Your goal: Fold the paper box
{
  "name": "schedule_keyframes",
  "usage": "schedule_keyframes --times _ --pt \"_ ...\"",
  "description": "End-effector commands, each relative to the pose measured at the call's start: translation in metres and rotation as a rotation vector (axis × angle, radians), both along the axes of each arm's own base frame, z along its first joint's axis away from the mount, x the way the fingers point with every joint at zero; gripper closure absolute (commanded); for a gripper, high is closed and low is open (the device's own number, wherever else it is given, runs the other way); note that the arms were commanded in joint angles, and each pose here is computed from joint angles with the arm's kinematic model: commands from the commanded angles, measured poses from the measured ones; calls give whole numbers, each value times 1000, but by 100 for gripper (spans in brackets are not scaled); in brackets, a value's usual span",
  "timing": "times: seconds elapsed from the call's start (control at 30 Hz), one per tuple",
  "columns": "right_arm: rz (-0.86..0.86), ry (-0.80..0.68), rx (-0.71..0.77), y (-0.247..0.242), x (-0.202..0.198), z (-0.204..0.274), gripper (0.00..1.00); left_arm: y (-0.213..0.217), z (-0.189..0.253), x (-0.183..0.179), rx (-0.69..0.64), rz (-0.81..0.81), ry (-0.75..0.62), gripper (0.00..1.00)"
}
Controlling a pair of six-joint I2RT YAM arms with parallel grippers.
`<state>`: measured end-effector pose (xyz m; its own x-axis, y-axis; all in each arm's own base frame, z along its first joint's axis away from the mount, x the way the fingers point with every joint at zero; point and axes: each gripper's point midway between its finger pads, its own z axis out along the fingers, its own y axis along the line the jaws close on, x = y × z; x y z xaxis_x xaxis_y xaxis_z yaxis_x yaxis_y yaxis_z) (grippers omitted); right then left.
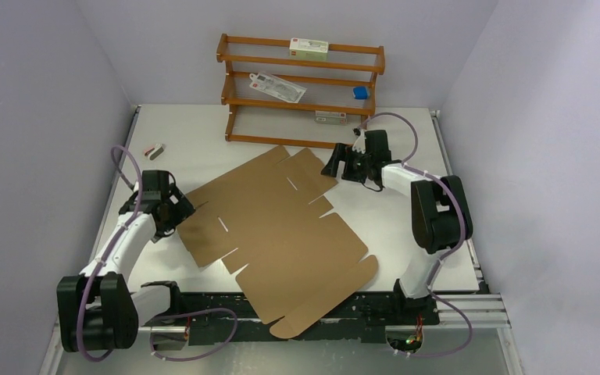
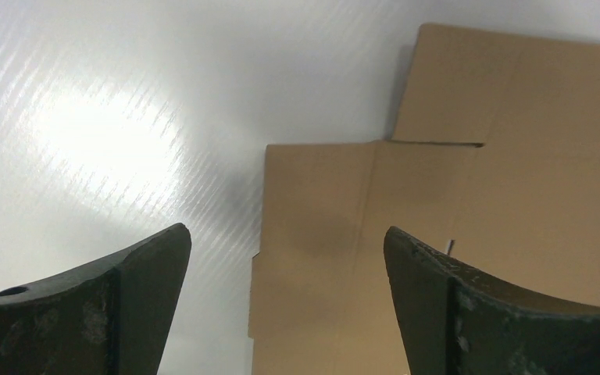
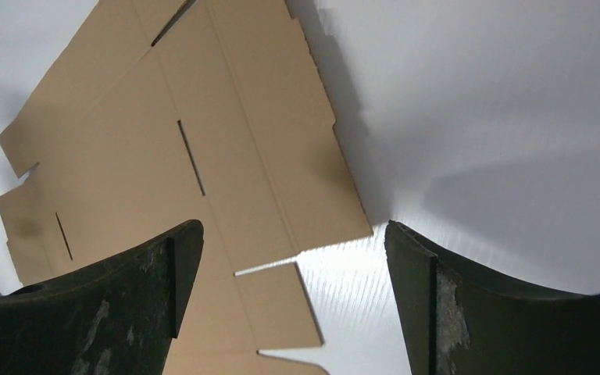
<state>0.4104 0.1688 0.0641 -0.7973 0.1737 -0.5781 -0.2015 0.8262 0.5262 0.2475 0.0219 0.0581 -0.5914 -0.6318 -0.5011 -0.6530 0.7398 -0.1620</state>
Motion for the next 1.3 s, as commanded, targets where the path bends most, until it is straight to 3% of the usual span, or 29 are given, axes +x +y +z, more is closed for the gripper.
schedule_keyframes --times 0.0,0.27,0.33,0.53,0.6,0.7,1.07,1.27 --pt "7 -27 59 5 22 -2 11 -6 -7 -8 -62 14 1 1" --pt "69 39 120 17 22 -31 22 -19 -25 -4 -133 -36 43 2" --pt "74 52 146 18 18 -34 33 -21 -25 0 -144 -46 32 1" --pt "33 42 169 1 6 -25 84 -26 -20 16 -148 -129 27 2" --pt "7 34 170 -7 0 -19 94 -27 -17 22 -152 -150 19 1" --pt "-31 23 158 -18 -11 -12 100 -32 -11 33 -170 -185 -9 2" --pt "-309 23 -9 -74 -60 2 100 -32 19 66 -128 -301 -69 1" --pt "-423 59 -48 -93 -97 7 100 -43 21 76 -170 -367 -95 2"
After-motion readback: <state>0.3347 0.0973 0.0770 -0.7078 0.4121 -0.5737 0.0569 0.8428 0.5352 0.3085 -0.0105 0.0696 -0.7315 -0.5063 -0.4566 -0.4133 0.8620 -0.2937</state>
